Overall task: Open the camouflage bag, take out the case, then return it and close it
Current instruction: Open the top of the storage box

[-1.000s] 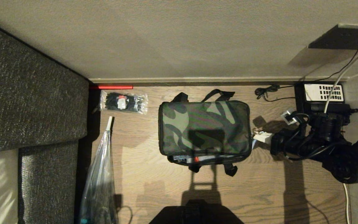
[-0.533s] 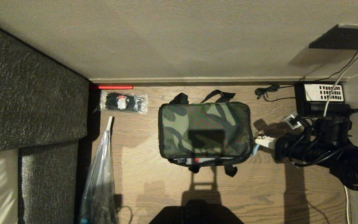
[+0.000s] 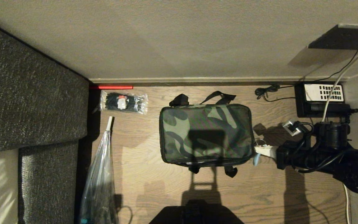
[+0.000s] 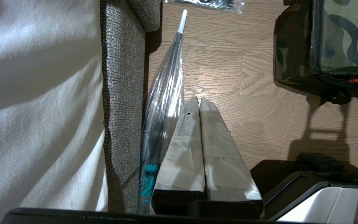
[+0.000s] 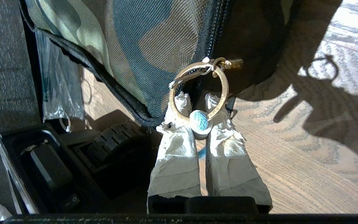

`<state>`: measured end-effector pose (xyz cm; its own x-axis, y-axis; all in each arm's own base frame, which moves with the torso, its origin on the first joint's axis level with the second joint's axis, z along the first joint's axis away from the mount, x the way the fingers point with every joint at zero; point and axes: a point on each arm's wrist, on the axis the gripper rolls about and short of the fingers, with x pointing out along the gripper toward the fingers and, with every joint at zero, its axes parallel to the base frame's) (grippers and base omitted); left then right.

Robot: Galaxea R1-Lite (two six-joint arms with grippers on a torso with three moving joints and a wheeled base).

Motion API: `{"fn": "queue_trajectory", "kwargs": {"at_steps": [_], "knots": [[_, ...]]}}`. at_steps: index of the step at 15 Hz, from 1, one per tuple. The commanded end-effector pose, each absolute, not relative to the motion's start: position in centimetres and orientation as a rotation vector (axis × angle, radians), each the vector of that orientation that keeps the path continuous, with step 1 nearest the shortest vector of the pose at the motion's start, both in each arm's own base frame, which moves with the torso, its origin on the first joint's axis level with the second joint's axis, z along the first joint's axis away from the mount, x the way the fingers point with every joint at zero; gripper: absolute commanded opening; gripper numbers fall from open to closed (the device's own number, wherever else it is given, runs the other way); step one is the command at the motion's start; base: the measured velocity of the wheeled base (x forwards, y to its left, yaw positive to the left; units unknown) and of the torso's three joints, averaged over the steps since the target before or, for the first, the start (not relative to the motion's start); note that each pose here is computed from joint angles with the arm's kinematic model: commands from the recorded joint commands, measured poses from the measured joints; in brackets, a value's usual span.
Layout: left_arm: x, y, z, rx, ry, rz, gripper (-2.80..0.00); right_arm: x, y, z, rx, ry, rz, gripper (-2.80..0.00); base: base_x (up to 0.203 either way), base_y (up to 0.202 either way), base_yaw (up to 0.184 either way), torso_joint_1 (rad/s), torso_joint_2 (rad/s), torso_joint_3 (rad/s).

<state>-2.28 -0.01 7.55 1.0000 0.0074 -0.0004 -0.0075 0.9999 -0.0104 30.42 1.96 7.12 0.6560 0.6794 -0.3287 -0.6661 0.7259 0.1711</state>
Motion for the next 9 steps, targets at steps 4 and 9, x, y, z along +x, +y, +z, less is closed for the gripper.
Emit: {"fn": "queue_trajectory", "kwargs": {"at_steps": [4, 9], "knots": [[-2.3, 0.0, 7.5, -0.011, 0.000, 0.008, -2.80, 31.1, 2.0, 8.0, 0.047, 0.388, 0.765, -2.80, 0.000, 0.000, 0.000, 0.000, 0.00, 0.000], [-2.3, 0.0, 7.5, -0.012, 0.000, 0.008, -2.80, 31.5, 2.0, 9.4, 0.203, 0.406, 0.739, -2.80, 0.000, 0.000, 0.000, 0.000, 0.00, 0.000]]}}
